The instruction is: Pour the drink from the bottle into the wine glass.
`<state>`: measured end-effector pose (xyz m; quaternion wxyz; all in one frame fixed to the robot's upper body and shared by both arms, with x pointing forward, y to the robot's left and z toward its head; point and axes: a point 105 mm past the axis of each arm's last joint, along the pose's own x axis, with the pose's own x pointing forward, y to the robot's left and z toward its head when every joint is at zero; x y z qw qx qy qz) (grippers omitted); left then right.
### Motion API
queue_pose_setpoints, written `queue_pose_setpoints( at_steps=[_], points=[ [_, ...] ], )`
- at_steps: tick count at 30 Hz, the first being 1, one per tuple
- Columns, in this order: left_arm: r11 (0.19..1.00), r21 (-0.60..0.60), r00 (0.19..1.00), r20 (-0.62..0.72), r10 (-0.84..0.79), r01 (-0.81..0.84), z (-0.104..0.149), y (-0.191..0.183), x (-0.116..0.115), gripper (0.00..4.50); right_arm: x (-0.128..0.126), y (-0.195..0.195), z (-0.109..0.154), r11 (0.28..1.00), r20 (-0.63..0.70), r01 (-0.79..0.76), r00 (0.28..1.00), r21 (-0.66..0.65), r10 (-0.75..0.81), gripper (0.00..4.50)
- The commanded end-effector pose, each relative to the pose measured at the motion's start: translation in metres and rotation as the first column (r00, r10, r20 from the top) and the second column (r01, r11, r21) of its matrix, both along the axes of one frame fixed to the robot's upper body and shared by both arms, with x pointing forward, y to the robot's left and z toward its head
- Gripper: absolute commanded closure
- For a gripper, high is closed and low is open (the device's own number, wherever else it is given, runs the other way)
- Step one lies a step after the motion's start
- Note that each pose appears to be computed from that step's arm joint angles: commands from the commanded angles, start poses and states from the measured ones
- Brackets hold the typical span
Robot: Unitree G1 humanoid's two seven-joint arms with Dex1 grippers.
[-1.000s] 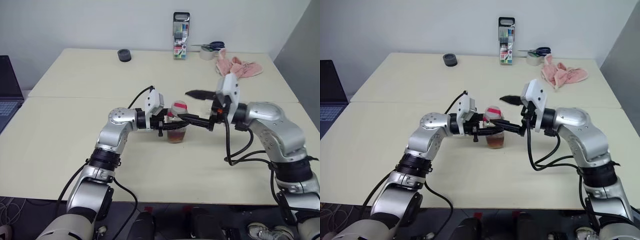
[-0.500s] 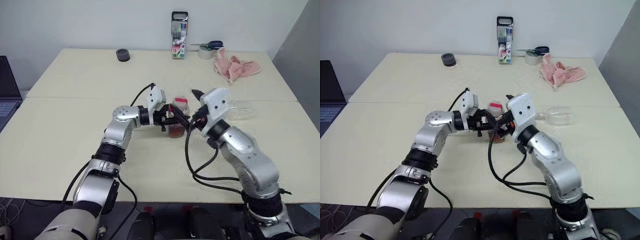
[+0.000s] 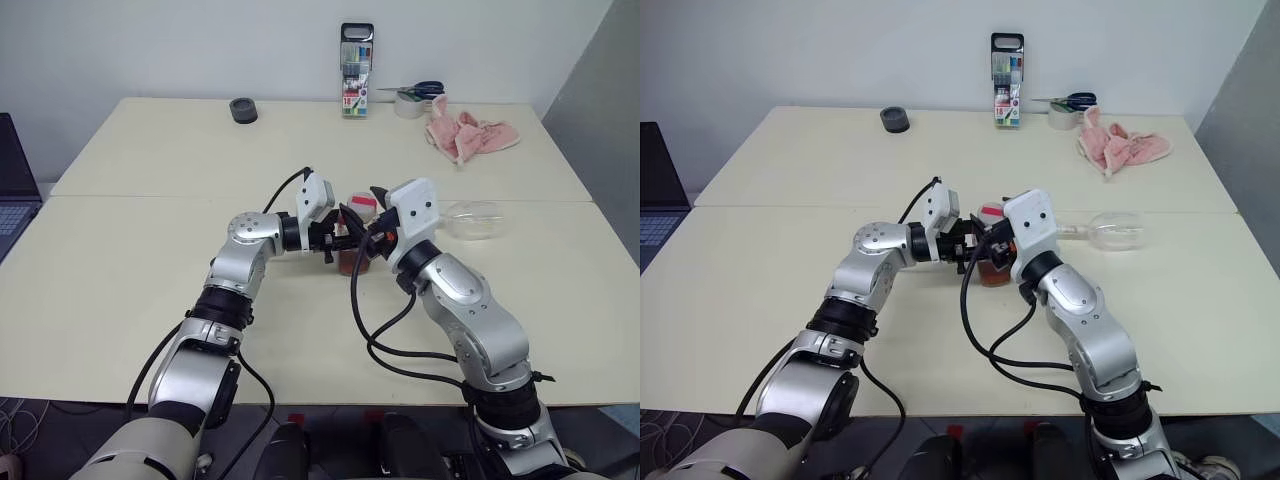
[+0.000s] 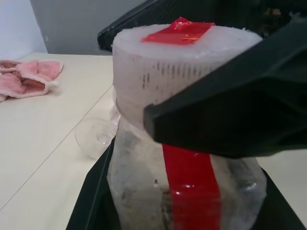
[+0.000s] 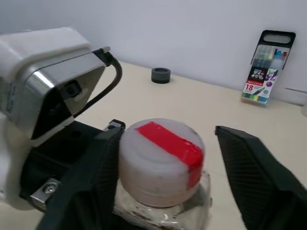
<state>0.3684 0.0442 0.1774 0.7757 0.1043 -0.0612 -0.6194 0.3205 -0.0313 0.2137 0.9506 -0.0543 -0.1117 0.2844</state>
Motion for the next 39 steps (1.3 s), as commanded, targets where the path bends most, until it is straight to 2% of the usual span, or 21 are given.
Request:
queue_pose_setpoints(
  at_steps=[1, 5, 7, 9, 11, 14, 16, 18, 24, 29, 32, 39],
  points=[
    [1.0, -0.012, 0.997, 0.073, -0.01, 0.011, 0.016, -0.001, -0.002, 2.77, -0.001, -0.006, 0.02, 0.999, 0.088, 0.031, 0.996, 0.023, -0.033, 2.59],
    [1.0, -0.012, 0.998, 0.067, -0.011, 0.012, 0.013, -0.002, -0.003, 2.77, -0.005, 0.0, 0.022, 0.999, 0.101, -0.033, 0.994, 0.018, 0.031, 2.59],
    [1.0, 0.011, 0.998, 0.065, -0.026, 0.026, 0.01, -0.001, -0.005, 2.77, -0.014, 0.008, 0.022, 0.981, 0.112, -0.185, 0.975, -0.06, 0.191, 2.59],
    [0.998, 0.043, 0.997, 0.058, -0.056, 0.053, 0.006, 0.003, -0.008, 2.78, -0.019, 0.004, 0.02, 0.903, 0.085, -0.381, 0.911, -0.197, 0.403, 2.59],
    [0.995, 0.066, 0.995, 0.054, -0.082, 0.078, 0.005, 0.006, -0.01, 2.78, -0.017, -0.007, 0.021, 0.832, 0.046, -0.484, 0.857, -0.272, 0.513, 2.59],
    [0.992, 0.079, 0.993, 0.056, -0.107, 0.103, 0.008, 0.01, -0.011, 2.78, -0.007, -0.024, 0.019, 0.747, -0.1, -0.6, 0.794, -0.286, 0.6, 2.59],
    [0.993, 0.067, 0.993, 0.058, -0.1, 0.096, 0.01, 0.011, -0.01, 2.78, -0.007, -0.026, 0.016, 0.722, -0.133, -0.626, 0.775, -0.294, 0.618, 2.59],
    [0.996, 0.038, 0.996, 0.051, -0.078, 0.076, 0.013, 0.011, -0.008, 2.78, -0.001, -0.029, 0.017, 0.765, -0.106, -0.578, 0.812, -0.284, 0.574, 2.59],
    [1.0, -0.001, 0.998, 0.064, 0.011, -0.011, 0.016, 0.011, 0.002, 2.78, -0.002, -0.039, 0.022, 0.869, -0.002, -0.38, 0.917, -0.316, 0.4, 0.51],
    [0.999, -0.01, 0.997, 0.071, 0.043, -0.042, 0.016, 0.01, 0.006, 2.78, -0.018, -0.028, 0.013, 0.948, 0.055, -0.233, 0.967, -0.217, 0.25, 0.49],
    [0.999, -0.01, 0.997, 0.071, 0.039, -0.038, 0.014, 0.007, 0.006, 2.78, -0.014, -0.019, 0.015, 0.992, 0.101, -0.074, 0.991, -0.101, 0.084, 0.49],
    [1.0, -0.004, 0.997, 0.073, 0.029, -0.029, 0.012, 0.003, 0.006, 2.78, -0.003, -0.009, 0.022, 0.998, 0.126, 0.055, 0.991, -0.027, -0.052, 0.49]
  ],
)
